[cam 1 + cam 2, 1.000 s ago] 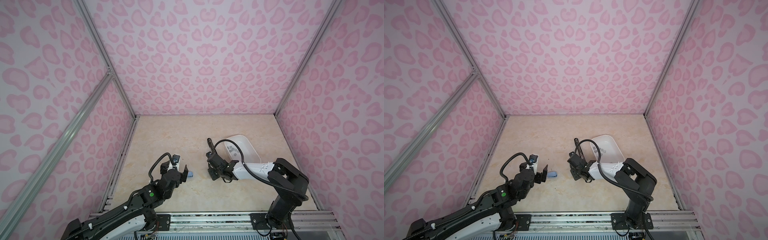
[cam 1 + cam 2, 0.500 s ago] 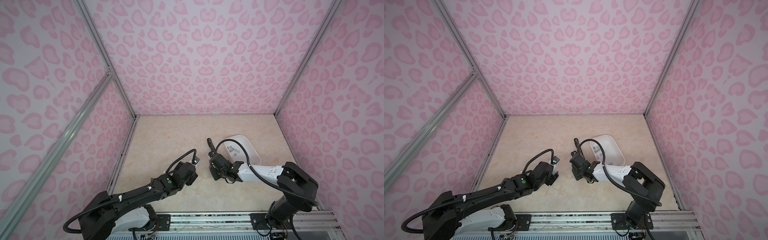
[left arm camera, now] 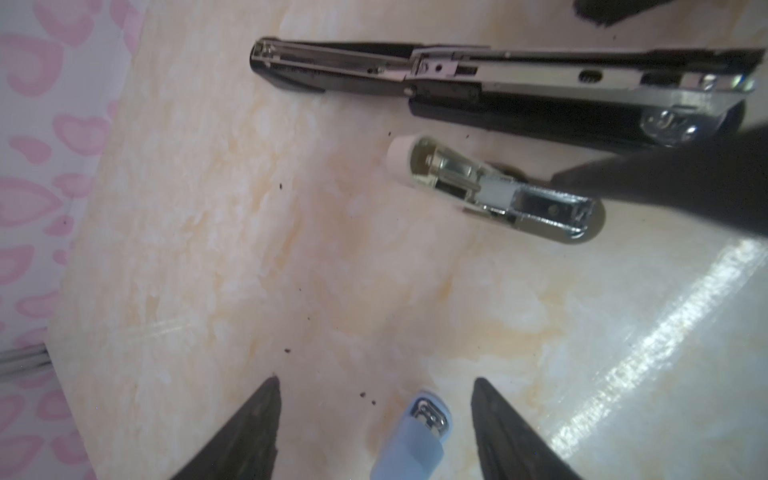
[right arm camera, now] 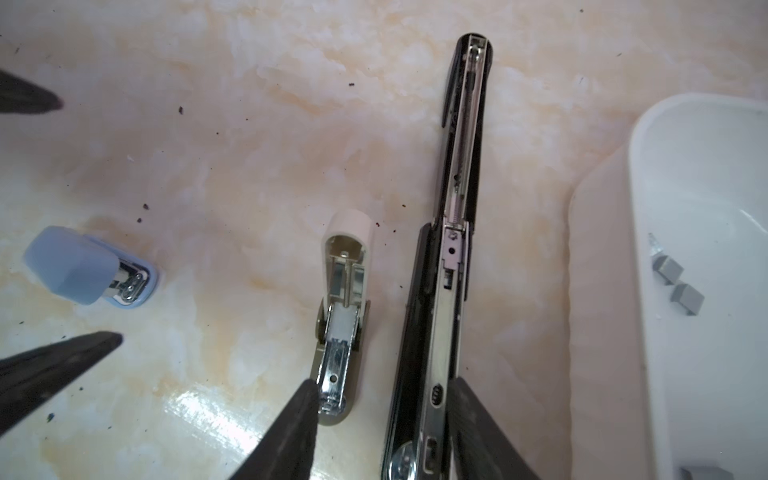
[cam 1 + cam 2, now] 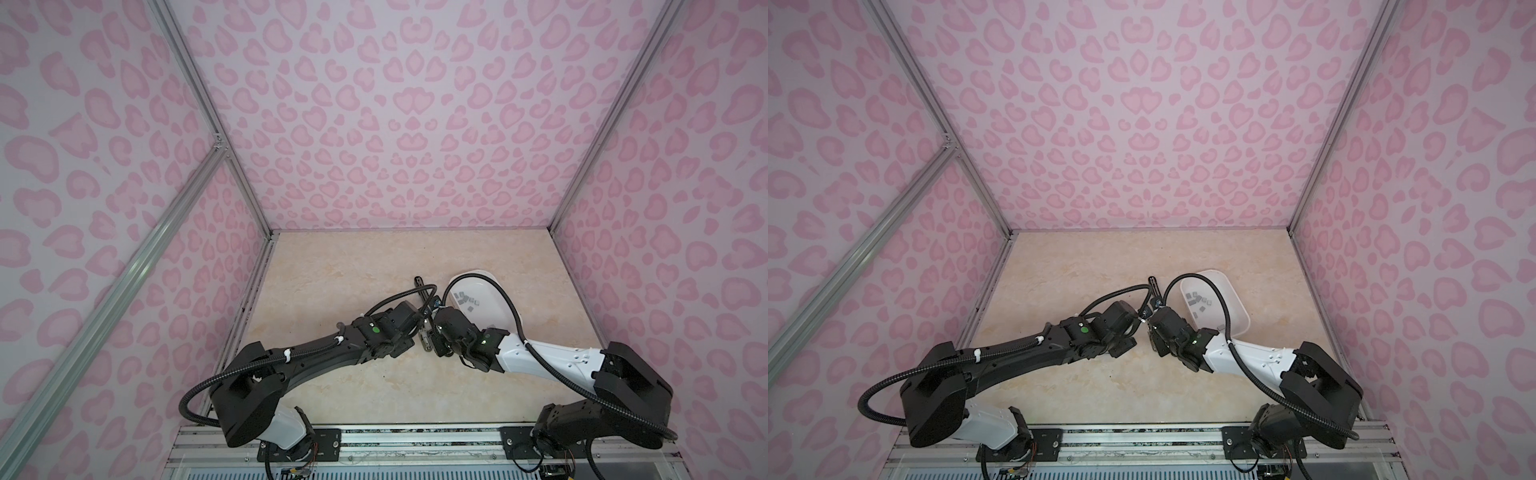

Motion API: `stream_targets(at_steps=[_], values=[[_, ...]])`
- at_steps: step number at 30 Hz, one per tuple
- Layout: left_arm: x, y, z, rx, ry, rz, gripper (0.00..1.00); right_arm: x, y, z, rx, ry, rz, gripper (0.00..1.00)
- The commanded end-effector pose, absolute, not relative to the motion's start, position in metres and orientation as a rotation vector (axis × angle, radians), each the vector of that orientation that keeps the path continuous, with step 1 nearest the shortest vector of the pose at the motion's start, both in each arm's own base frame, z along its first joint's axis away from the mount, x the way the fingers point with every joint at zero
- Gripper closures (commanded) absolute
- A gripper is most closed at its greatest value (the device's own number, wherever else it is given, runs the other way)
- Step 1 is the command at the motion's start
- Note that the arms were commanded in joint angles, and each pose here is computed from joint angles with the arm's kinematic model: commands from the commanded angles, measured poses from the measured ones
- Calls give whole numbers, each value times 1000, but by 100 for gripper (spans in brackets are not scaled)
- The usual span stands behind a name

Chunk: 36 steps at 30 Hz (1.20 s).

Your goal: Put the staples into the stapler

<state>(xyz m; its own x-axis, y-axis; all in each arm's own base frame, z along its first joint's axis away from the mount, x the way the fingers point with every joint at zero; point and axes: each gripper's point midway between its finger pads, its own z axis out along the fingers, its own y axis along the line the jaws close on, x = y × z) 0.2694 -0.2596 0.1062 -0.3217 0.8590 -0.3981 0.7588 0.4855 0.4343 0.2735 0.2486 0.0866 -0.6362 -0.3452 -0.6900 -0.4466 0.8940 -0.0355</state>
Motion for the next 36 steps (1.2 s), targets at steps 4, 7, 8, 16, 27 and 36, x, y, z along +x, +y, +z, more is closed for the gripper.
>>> stream_targets(at_steps=[4,7,8,16,27,36], values=[[228,-227,106,1841,2124,302,28,276,247,95,-557,2282,193,47],[219,-214,123,1861,2059,272,27,276,245,101,-531,2264,223,46],[213,-208,117,1909,2040,277,27,277,245,103,-520,2259,228,46],[214,-204,92,2021,2018,278,31,283,215,117,-378,2228,226,44],[224,-198,54,2130,2075,293,31,283,185,142,-227,2134,291,39],[228,-202,38,2194,2129,294,34,281,189,143,-240,2137,316,39]])
